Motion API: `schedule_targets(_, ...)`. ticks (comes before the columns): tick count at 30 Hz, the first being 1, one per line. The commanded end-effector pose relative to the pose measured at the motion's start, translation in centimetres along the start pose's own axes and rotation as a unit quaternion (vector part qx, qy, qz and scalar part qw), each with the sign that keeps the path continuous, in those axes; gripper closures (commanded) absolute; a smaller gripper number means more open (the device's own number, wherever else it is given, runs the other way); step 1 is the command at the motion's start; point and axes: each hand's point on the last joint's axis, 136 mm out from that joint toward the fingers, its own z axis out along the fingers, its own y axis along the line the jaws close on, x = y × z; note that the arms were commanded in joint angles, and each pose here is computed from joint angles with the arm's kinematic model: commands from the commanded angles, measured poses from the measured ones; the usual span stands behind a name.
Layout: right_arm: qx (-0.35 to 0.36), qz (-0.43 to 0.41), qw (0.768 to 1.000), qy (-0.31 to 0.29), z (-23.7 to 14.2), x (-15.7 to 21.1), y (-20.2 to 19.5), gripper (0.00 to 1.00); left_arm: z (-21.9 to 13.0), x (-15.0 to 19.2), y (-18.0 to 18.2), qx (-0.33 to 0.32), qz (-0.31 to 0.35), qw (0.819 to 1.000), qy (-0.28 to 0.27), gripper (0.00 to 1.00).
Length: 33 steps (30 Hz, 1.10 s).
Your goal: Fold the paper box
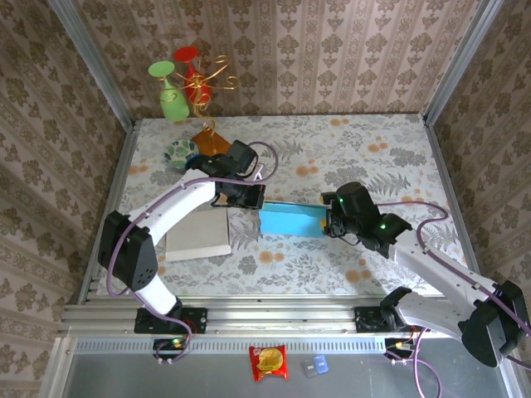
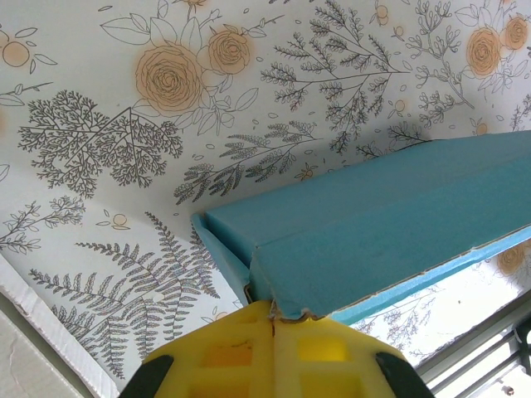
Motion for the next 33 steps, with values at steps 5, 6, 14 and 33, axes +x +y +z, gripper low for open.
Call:
schedule_targets(5, -0.006, 0.001, 1.0, -0.004, 1.6, -0.5, -0.4, 0.4, 0.5, 1.9, 0.7, -0.019, -0.012, 0.999, 0.029, 0.97)
schedule_targets(6, -0.002, 0.0, 1.0, -0.003, 1.7, -0.5, -0.6, 0.4, 0.4, 1.9, 0.7, -0.018, -0.012, 0.999, 0.027, 0.97)
schedule_targets(14, 0.013, -0.009, 1.0, -0.011, 2.2, -1.1, -2.0, 0.55, 0.0, 1.8, 0.5, -0.013, -0.018, 1.0, 0.018, 0.95)
schedule_targets(33, 0.037, -0.019, 0.999, -0.025, 2.4, -2.0, -3.6, 0.62, -5.8, 0.4, 0.9, 0.044, -0.425, 0.894, -0.135, 0.65)
